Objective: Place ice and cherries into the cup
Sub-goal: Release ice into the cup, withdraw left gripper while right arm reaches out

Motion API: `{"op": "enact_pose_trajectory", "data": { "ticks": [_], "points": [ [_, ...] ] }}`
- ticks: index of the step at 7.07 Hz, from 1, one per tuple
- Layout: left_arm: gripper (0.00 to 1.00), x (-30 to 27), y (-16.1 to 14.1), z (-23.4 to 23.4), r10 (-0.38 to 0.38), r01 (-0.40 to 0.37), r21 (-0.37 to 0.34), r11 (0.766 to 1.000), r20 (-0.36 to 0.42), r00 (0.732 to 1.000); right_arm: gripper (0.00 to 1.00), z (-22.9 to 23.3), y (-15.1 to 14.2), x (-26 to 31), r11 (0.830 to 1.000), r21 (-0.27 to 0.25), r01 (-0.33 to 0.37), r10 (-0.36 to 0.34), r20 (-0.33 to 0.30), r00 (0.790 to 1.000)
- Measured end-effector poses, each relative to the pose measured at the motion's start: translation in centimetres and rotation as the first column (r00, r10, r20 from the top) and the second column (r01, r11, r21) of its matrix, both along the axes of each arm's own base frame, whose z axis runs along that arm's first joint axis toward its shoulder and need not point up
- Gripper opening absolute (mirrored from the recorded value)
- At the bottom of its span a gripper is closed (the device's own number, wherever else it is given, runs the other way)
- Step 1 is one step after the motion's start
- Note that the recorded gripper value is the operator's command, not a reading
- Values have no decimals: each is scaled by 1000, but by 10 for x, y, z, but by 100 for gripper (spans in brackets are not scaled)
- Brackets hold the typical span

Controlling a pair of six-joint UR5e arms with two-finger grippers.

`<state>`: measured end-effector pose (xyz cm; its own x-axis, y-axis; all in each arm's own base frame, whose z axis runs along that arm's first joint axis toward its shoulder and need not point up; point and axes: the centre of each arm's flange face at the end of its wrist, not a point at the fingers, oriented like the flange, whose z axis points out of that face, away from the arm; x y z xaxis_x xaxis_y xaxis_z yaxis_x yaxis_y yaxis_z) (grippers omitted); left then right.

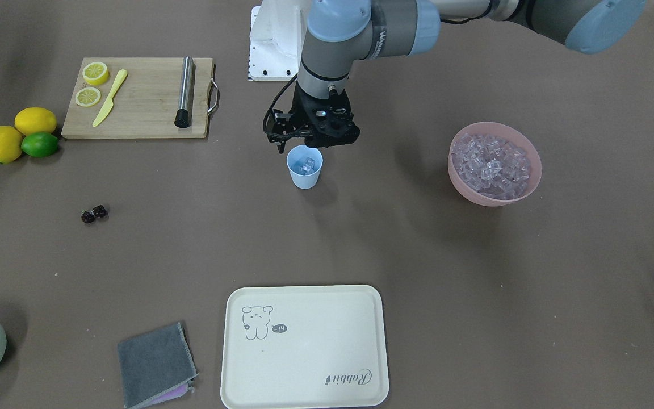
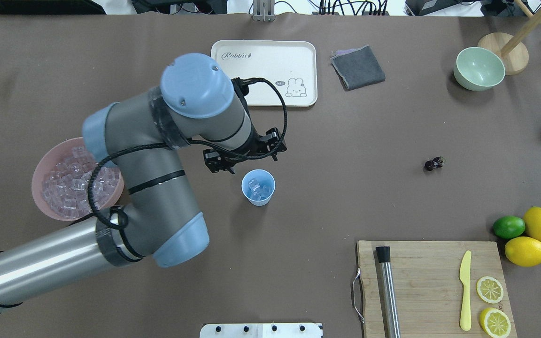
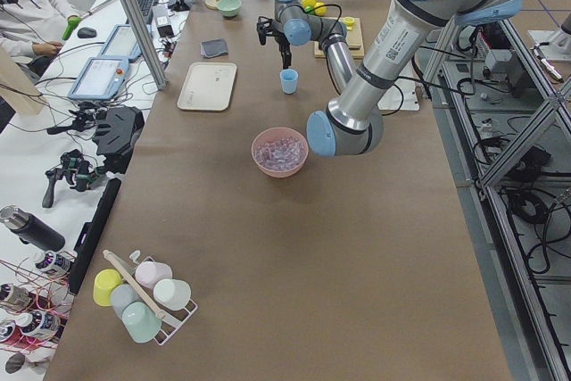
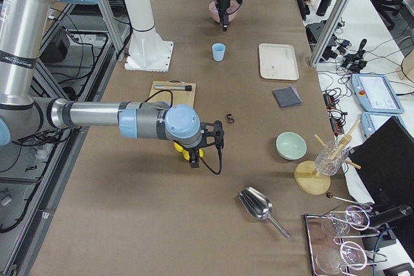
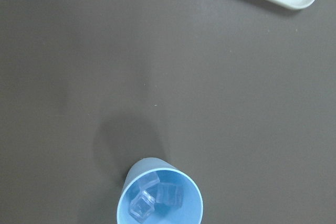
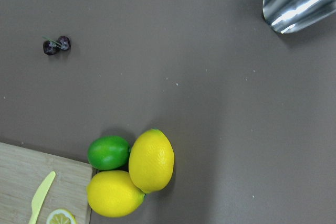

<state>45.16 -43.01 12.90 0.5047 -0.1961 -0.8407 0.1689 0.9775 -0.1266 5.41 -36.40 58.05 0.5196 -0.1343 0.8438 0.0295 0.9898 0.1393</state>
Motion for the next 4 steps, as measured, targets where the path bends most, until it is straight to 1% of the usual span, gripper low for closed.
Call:
{"op": "enact_pose_trajectory", "data": {
  "ticks": [1,2,3,4],
  "points": [
    [98,-39,10,8,-1,1,13,1000,4,1000,99,-24,-39,-32,1000,-13,25,-25,-20,999],
    [98,-64,18,11,-6,6,13,1000,12,1000,99,-56,-79,-72,999,-30,33,-35,-48,998],
    [98,-77,23,15,-10,9,7,1000,23,1000,98,-92,-113,-127,998,-43,42,-45,-86,995],
    [98,-81,25,19,-12,12,0,1000,32,999,91,-125,-134,-189,998,-56,40,-47,-129,990]
  ]
}}
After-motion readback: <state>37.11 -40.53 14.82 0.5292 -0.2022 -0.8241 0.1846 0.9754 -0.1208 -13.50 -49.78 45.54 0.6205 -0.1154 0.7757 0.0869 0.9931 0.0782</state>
